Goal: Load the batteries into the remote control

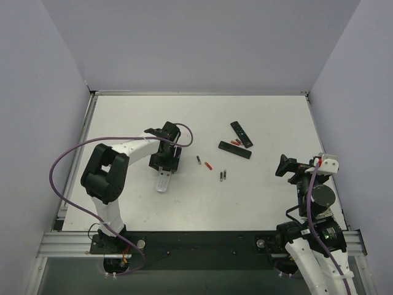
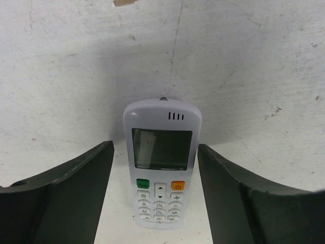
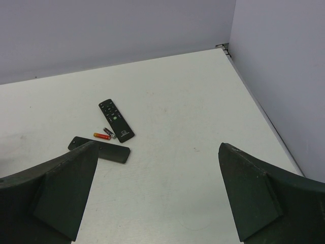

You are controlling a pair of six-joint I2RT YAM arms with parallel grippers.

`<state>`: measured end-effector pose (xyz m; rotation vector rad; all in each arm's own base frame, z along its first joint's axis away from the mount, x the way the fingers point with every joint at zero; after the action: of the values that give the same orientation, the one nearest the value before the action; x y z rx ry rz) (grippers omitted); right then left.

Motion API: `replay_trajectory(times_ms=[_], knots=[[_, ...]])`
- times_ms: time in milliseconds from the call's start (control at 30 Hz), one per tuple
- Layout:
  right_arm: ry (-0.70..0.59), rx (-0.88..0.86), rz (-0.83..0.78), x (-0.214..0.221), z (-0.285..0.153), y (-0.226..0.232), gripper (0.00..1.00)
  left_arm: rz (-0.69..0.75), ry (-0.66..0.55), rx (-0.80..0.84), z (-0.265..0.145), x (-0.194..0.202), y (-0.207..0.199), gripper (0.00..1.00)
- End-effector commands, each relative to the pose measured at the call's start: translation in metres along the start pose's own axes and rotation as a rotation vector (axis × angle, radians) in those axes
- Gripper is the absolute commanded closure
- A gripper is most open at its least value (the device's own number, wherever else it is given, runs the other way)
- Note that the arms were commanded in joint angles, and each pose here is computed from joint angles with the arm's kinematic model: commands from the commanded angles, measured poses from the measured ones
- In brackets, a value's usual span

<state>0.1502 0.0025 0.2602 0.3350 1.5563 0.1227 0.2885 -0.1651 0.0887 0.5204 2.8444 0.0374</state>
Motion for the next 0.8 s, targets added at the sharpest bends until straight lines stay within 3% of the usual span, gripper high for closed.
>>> replay_trajectory(times_ms=[0,300,333,533,767], knots=[[-0.010,-0.021,0.021,-0.005,0.002,0.005,0.00,0.014,0.028,-0.005,0.004,0.006,-0.002,0.24],[0.017,-0.024,0.026,-0.006,0.004,0.008,0.00,0.014,0.021,0.039,0.004,0.007,-0.008,0.38],[0.010,-0.021,0.028,-0.010,0.003,0.009,0.00,0.011,0.012,0.048,0.002,0.006,-0.008,0.48],[0.086,-0.075,0.029,-0.013,0.007,0.021,0.00,-0.027,-0.120,0.209,-0.022,-0.003,-0.021,0.65],[0.310,-0.302,0.060,-0.001,0.018,0.060,0.00,-0.114,-0.368,0.434,-0.058,-0.018,-0.026,0.72]])
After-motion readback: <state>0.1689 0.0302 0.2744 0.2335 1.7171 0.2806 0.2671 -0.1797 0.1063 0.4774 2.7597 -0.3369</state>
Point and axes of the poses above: each gripper's point midway between its finger pads, its own z axis out along the fingers, its own y axis along the line the jaws close on, x = y × z, the point moved 7 cm from there along -z, back along the fingers, and after that the axes turned 11 degrees about z, right-handed, at the moved point
